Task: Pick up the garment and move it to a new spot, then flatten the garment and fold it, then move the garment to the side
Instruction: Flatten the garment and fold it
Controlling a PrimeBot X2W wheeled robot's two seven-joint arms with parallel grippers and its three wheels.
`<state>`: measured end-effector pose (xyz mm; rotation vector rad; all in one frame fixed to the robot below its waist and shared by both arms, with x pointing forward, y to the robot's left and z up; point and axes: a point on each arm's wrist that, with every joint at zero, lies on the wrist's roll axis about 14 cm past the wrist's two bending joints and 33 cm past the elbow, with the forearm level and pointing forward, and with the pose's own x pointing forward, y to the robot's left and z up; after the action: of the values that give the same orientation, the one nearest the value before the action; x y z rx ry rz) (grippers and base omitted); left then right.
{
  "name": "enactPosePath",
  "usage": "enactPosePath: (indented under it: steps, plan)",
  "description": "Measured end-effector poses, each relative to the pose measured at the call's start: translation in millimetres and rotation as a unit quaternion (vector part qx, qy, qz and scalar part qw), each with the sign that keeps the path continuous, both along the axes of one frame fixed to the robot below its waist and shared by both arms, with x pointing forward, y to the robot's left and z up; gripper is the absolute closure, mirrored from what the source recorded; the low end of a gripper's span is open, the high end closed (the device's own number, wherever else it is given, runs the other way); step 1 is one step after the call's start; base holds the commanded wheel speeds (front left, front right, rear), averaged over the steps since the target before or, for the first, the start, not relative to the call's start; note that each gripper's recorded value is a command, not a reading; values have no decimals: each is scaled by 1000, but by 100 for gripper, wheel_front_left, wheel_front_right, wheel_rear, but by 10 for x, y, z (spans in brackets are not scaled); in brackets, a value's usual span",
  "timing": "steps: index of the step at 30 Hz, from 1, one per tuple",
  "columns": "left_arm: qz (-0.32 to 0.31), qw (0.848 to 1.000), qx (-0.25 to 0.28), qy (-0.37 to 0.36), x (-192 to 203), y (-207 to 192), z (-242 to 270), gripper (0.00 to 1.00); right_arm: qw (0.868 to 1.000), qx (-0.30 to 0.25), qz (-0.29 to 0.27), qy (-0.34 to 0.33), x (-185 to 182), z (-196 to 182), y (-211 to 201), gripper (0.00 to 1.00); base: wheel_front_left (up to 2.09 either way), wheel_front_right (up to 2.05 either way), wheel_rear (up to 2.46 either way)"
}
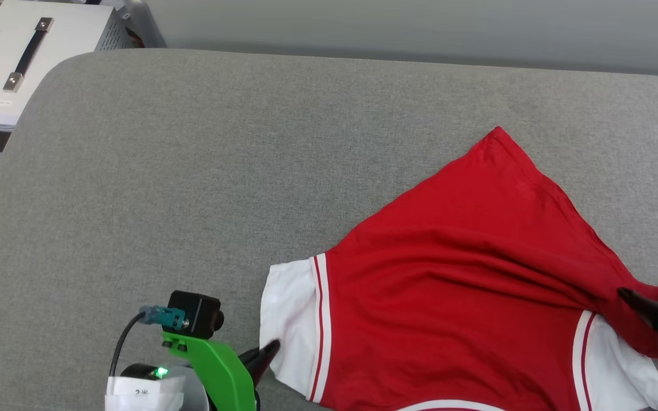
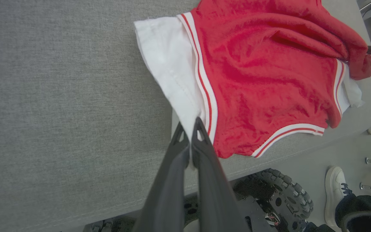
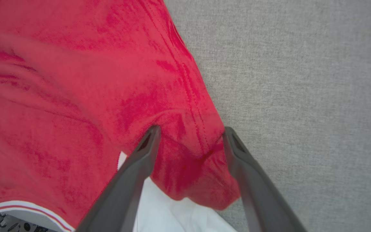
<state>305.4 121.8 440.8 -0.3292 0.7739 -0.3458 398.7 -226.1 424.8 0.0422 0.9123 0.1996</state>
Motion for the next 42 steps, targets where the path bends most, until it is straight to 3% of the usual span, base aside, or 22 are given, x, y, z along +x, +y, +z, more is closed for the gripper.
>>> enactPosePath:
  steps: [9,13,29,42]
  plan:
    - [6,1000,-6,-1,114,33,-20,100,995,-14,85,-57,717,540,417,0,0,0,0]
    - [10,1000,-16,-1,194,19,-36,100,992,-18,112,-59,1022,608,630,0,0,0,0]
    - [56,998,-6,31,259,215,-317,100,983,-61,172,23,1830,-74,1187,0,0,0,0]
    - [83,995,0,61,161,319,-476,100,970,-92,216,65,1911,-558,1367,0,0,0,0]
